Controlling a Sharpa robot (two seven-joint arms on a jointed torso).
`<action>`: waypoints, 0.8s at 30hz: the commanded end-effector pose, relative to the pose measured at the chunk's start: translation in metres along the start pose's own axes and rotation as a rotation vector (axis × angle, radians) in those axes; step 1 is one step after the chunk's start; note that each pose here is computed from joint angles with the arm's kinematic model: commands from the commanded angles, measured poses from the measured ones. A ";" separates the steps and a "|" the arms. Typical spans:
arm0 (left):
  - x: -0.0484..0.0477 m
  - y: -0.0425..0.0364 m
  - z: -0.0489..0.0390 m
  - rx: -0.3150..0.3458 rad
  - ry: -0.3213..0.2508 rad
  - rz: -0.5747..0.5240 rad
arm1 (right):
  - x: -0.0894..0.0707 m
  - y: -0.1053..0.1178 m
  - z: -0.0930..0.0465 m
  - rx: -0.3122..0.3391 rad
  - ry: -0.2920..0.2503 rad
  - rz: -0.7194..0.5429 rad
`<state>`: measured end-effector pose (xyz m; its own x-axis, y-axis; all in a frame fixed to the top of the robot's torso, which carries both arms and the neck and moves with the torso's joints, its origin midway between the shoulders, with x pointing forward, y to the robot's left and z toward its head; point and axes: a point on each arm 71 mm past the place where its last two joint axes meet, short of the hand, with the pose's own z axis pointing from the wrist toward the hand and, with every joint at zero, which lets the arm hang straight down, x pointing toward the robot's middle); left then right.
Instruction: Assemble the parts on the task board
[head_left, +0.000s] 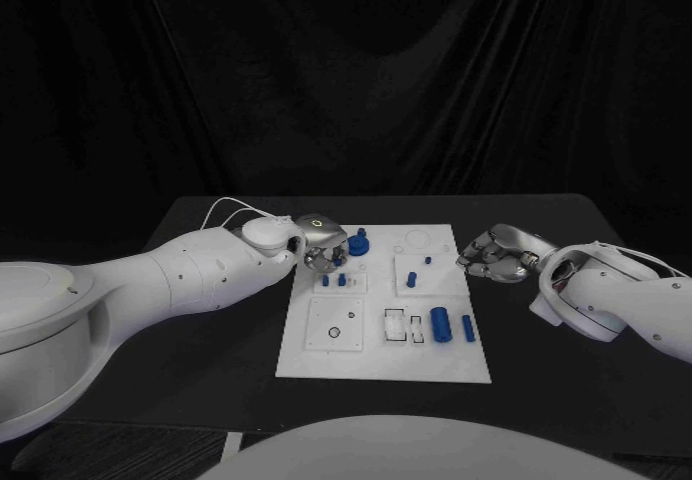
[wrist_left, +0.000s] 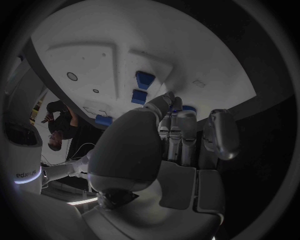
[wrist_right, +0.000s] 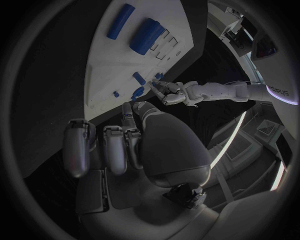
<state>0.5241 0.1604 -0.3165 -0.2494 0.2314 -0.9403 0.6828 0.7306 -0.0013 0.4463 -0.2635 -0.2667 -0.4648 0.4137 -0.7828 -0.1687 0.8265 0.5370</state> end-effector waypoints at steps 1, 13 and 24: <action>0.0067 -0.0004 -0.0003 -0.012 0.041 -0.007 | 0.002 -0.001 0.000 0.015 0.010 0.000; 0.0074 0.0066 -0.0044 -0.036 0.016 -0.001 | 0.002 -0.002 -0.001 0.019 0.011 0.000; 0.0039 0.0244 -0.0196 -0.078 -0.093 0.023 | -0.001 -0.006 -0.004 0.029 -0.003 0.000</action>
<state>0.5252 0.1895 -0.3189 -0.2301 0.2249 -0.9468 0.6367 0.7706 0.0283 0.4450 -0.2688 -0.2673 -0.4647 0.4139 -0.7828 -0.1583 0.8310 0.5334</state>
